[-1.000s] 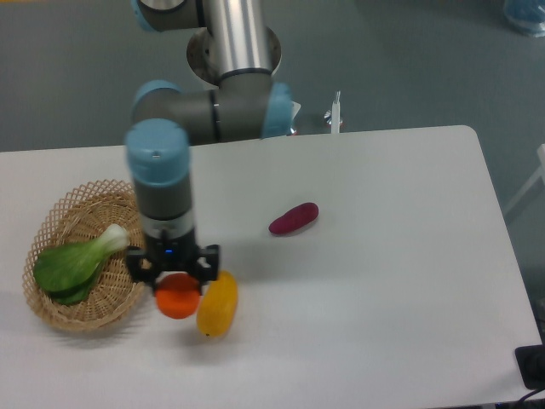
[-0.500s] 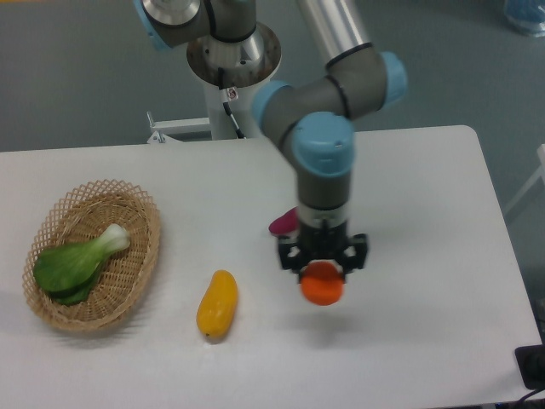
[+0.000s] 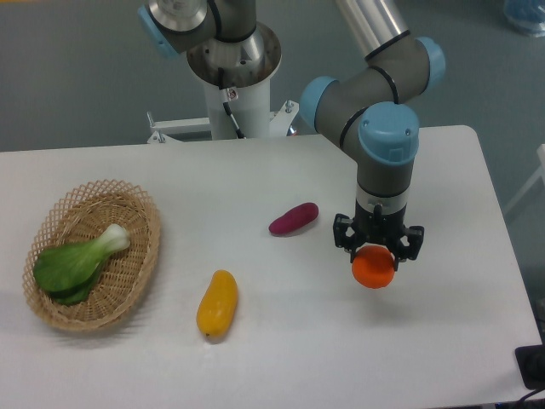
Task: Pick up the orange from the basket
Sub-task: 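Hold the orange raised above the table beside the sweet potato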
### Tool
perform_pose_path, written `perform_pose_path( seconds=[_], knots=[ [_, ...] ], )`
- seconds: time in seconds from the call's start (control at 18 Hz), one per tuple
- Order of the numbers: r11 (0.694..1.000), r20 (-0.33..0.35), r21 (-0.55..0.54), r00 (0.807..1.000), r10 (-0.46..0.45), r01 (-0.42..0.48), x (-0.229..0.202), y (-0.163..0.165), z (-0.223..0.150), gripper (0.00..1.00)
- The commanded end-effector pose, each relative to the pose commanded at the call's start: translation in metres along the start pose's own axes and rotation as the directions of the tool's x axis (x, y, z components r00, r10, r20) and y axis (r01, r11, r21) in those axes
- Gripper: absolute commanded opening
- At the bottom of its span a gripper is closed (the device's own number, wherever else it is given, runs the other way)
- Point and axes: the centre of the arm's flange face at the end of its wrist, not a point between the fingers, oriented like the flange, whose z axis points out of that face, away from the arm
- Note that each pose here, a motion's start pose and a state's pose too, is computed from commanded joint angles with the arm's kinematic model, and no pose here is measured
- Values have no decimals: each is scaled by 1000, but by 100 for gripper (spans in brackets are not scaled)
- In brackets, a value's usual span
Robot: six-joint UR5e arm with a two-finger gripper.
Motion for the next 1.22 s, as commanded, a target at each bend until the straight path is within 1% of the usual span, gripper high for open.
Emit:
perform_pose_path(
  seconds=[0.06,0.22,0.39,0.56,0.78,0.83,1.0,1.22],
  knots=[
    [1000,0,0,1000,29,-29,0,0,0,52],
    [998,9,-2,998,62,-62,-5,3,-3,53],
    [989,13,-8,989,149,-149,-5,1,-4,53],
    [986,21,-17,985,169,-169,-6,1,-6,53],
    [975,29,-32,975,220,-219,-9,1,-9,53],
    [972,24,-36,972,233,-232,-8,2,-10,53],
    [958,-22,-54,960,281,-282,-8,3,-13,53],
    [954,-29,-98,959,282,-283,-9,7,-12,54]
  ],
)
